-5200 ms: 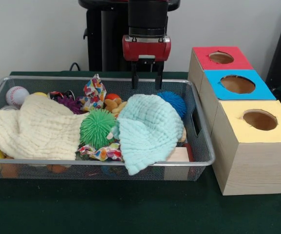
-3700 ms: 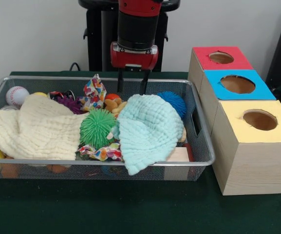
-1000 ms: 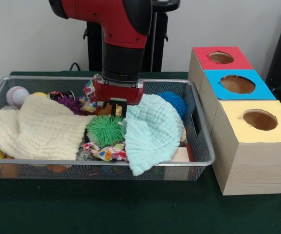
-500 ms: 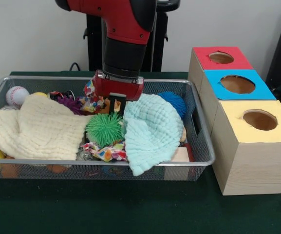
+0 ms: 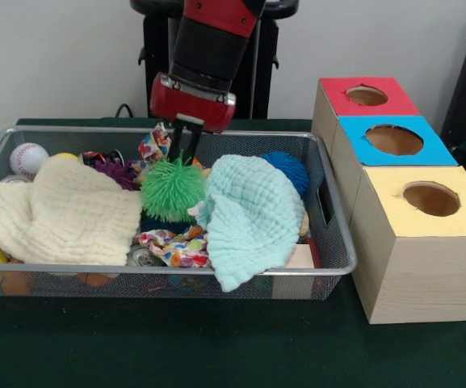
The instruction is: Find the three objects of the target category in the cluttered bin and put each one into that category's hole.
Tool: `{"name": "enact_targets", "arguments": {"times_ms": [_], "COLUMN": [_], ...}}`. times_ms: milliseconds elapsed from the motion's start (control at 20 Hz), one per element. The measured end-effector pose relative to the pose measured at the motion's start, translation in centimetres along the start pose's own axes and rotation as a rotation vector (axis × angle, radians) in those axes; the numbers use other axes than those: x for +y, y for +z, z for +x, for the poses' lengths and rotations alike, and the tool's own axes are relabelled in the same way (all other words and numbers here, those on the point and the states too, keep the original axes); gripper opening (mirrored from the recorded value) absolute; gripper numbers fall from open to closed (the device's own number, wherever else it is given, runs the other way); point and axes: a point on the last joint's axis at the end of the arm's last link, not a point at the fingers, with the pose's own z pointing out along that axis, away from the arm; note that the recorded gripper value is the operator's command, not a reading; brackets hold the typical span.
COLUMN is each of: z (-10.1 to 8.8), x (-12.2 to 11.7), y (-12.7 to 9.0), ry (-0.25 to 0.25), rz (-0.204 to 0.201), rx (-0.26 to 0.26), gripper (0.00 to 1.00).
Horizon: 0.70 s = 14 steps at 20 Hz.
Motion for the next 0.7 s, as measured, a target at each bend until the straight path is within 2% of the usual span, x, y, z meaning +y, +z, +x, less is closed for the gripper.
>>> {"name": "enact_targets", "arguments": {"times_ms": [350, 700], "z": [1.8, 4.6], "x": [-2.0, -3.5], "y": [-2.3, -2.6], "ry": [0.036, 0.076], "rz": [0.032, 0.057], "rx": [0.088, 0.154], "gripper": [0.00, 0.00]}}
